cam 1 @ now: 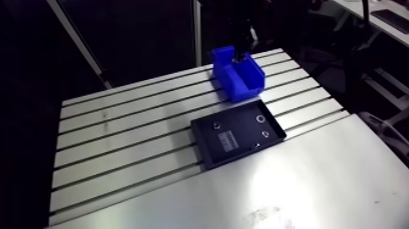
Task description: Pick up the M10 bolt from the tray and put it into the blue bin.
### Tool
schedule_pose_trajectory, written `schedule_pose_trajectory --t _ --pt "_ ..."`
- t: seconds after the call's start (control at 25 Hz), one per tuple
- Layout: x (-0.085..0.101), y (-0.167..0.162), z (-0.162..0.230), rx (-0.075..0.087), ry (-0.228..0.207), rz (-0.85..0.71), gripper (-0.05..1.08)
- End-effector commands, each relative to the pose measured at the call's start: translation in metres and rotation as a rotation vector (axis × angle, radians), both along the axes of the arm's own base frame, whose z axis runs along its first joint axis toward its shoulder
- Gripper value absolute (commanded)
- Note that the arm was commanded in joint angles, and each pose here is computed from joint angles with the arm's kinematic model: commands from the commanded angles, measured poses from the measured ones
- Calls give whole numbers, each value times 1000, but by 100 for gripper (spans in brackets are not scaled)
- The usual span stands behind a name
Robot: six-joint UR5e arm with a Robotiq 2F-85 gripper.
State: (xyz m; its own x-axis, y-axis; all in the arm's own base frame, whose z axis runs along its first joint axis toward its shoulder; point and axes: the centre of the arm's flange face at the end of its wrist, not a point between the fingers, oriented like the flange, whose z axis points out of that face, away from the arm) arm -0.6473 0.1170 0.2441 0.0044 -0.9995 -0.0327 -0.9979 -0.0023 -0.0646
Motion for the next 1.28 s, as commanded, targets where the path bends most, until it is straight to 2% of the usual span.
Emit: schedule_pose_trajectory --t 0.04,0.12,0.24,0.4,0.76,1.2,1.28 --pt "-9 -8 -19 30 6 0 106" --pt "-10 -7 -23 30 1 0 106" --pt "-10 -6 -26 41 -4 -1 106" --pt "-11 -5 -35 43 -16 -2 106" --pt "-14 -3 -58 62 -26 -1 105" --pt "-12 -3 -74 55 -50 -23 102" --pt "-12 -4 -75 53 -50 -23 92"
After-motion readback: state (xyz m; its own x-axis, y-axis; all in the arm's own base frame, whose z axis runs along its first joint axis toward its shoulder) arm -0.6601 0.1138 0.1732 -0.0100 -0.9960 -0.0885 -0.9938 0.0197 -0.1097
